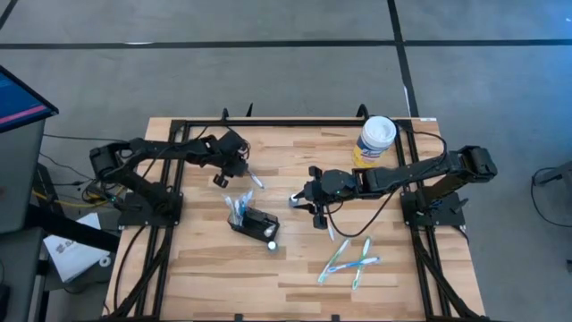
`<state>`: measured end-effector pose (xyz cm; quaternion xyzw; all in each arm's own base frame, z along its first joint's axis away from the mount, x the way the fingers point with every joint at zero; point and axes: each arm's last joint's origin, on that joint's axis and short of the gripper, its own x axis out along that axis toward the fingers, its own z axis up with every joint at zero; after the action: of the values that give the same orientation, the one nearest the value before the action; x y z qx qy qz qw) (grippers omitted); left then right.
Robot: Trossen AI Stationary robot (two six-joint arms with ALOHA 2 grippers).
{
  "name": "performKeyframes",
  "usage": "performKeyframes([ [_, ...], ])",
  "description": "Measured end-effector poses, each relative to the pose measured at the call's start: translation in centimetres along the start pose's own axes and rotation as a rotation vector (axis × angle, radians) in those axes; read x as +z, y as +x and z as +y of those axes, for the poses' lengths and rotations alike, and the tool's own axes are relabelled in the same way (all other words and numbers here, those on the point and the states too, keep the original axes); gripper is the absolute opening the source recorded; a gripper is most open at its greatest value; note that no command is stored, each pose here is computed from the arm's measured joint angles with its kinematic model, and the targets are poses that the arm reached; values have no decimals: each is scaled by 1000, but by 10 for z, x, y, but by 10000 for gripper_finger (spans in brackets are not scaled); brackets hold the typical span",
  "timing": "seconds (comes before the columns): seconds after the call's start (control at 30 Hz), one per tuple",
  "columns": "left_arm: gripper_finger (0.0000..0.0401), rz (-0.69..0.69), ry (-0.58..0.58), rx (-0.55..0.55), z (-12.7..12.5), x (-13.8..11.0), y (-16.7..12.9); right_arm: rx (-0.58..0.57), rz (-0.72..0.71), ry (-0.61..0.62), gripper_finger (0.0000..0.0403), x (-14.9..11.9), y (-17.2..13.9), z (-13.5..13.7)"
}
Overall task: Pick & Place toothbrushing station
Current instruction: Put the purple toothbrush into the right compartment of the wire organizer
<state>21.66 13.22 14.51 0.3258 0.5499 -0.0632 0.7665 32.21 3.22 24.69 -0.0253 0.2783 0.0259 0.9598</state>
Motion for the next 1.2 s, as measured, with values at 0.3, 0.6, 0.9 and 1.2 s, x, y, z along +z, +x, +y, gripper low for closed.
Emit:
performKeyframes([
  [0.3,106,62,52,-33,-2,-4,18,0,0,-1,122,0,0,0],
  [0.6,106,65,79,41,5,-5,12,0,0,-3,122,0,0,0],
  [0.9,106,52,79,6,6,-11,21,0,-1,-3,122,0,0,0],
  [1.2,102,55,62,3,8,-18,28,0,-1,-3,122,0,0,0],
])
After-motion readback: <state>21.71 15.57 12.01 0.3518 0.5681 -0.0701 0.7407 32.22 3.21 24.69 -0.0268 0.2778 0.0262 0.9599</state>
